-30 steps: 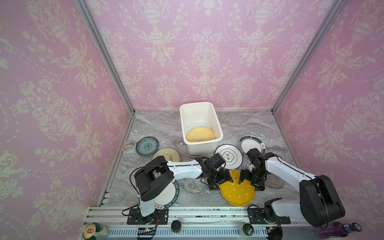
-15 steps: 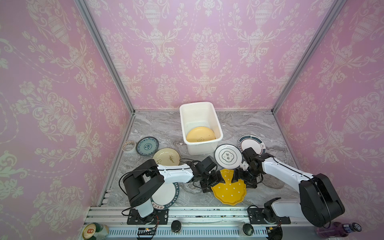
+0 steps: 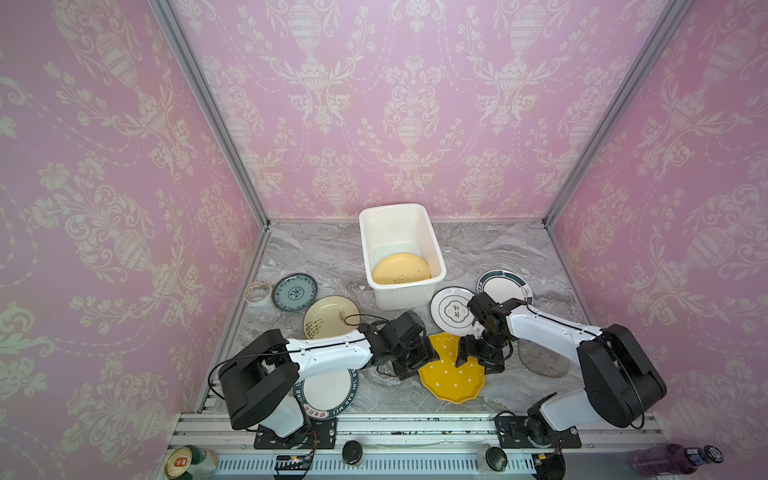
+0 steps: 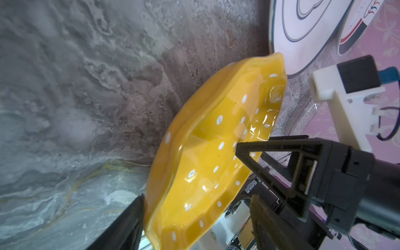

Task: Place the plates into the plastic bin on the countertop
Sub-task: 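Tilt the yellow polka-dot plate up with both grippers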

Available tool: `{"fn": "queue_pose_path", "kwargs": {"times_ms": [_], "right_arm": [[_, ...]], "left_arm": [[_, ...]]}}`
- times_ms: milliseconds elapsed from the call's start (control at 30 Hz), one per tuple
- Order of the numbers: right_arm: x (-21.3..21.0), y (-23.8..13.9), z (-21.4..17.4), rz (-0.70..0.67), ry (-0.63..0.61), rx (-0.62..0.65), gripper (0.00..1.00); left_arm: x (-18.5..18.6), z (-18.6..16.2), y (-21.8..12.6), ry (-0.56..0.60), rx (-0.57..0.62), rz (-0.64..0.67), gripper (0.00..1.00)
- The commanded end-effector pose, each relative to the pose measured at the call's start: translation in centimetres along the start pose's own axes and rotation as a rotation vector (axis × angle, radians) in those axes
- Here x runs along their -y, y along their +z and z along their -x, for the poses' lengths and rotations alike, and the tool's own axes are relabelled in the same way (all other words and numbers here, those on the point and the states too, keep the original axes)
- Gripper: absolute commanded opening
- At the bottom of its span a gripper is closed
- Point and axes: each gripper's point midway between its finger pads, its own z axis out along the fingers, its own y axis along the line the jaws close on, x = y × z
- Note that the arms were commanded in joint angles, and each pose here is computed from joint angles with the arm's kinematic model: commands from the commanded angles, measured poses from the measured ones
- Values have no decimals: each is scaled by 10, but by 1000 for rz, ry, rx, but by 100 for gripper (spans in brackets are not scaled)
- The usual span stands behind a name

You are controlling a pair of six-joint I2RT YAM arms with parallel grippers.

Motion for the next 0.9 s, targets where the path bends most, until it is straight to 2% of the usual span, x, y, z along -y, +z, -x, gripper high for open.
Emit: {"fn": "queue_pose_path", "kwargs": {"times_ms": [0, 600, 733, 867], "right_arm": [[-16, 2, 2, 47, -19, -10, 79], [-34, 2, -3, 153, -106, -49, 78], [-39, 1, -5, 179, -122, -51, 78], [-42, 0, -7, 205, -141, -55, 78]], "left_arm": [[58, 4, -21, 103, 42, -222, 75], [103, -9, -36, 197, 2, -484, 64], [107, -10, -39, 204, -2, -512, 58], [115, -12, -45, 208, -6, -553, 57]]}}
